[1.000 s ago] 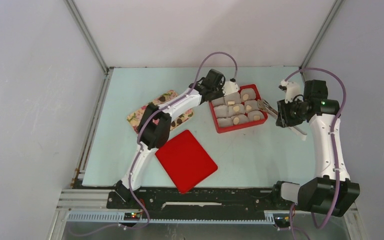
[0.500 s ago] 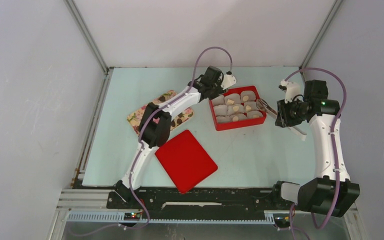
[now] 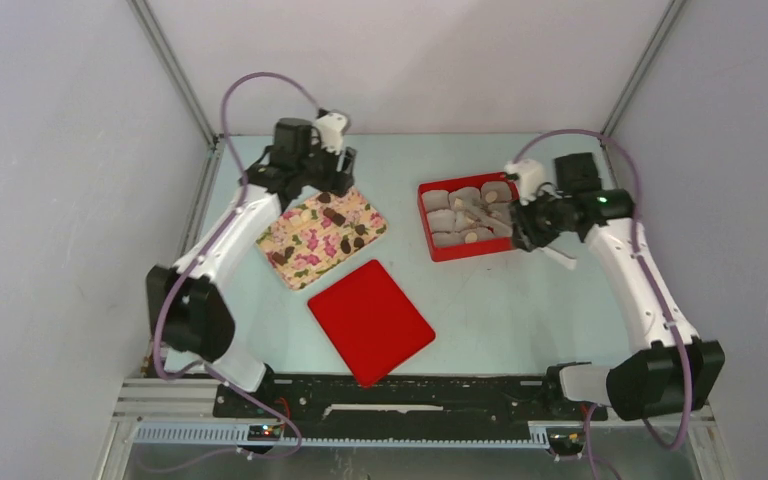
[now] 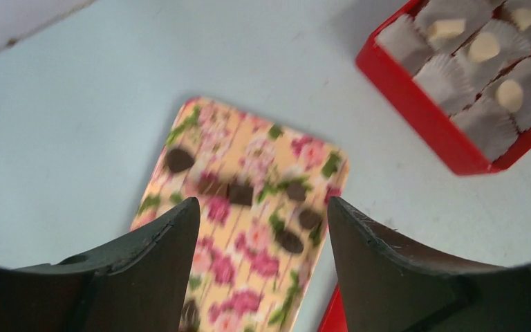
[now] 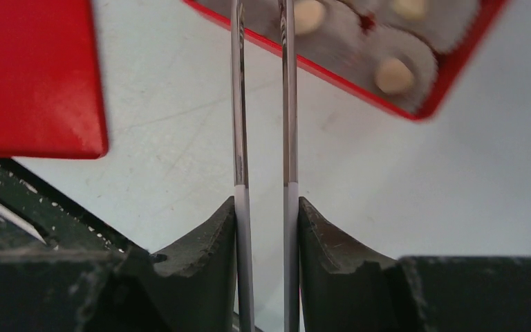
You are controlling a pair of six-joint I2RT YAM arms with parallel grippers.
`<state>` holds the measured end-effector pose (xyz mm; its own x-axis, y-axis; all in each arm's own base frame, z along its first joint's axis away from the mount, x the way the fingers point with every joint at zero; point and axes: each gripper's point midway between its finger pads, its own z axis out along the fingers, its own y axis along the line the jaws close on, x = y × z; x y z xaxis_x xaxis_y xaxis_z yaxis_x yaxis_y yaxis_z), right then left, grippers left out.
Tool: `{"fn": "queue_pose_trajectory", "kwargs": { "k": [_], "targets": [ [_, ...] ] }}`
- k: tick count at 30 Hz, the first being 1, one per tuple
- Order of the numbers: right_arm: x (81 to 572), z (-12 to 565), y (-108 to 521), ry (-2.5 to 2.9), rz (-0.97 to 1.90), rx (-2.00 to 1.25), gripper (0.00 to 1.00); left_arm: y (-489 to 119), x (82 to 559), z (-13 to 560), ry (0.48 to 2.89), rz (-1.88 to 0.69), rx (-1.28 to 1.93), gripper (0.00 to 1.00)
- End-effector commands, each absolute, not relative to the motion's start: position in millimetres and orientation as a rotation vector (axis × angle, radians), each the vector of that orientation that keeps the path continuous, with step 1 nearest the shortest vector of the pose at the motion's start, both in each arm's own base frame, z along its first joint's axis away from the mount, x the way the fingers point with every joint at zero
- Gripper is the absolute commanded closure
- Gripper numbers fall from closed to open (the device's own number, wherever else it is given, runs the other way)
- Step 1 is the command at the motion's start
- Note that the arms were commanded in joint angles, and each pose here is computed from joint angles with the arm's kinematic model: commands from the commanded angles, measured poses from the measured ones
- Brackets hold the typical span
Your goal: Pack the chocolate
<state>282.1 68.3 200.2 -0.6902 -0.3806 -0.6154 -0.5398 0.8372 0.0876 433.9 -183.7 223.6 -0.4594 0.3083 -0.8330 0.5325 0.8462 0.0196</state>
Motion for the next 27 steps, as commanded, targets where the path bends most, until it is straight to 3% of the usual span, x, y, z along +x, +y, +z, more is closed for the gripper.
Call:
{"fn": "queue_pose_trajectory", "kwargs": {
  "k": [1, 6, 11, 18, 27],
  "targets": [
    [312.4, 211.5, 115.3, 2.31, 0.304, -0.858, 0.66, -135.0, 392.8, 229.4, 2.128, -0.292, 0.588, 0.28],
    [336.1, 205.4, 181.3, 2.308, 0.419, -1.027, 0.67, -59.8, 351.0, 233.5, 2.258, -0.224, 0.483, 0.27],
    [364.5, 201.9, 257.7, 2.248, 0.481, -1.174, 0.66, -8.8, 305.0, 246.1, 2.212, -0.125, 0.297, 0.22],
    [394.4, 178.6, 334.1, 2.242, 0.53, -1.271, 0.64, -9.0, 256.9, 231.2, 2.16, -0.11, 0.232, 0.2],
    [390.8, 152.2, 372.0, 2.237, 0.513, -1.323, 0.58, -2.1, 252.5, 223.7, 2.135, -0.069, 0.221, 0.18]
  ]
}}
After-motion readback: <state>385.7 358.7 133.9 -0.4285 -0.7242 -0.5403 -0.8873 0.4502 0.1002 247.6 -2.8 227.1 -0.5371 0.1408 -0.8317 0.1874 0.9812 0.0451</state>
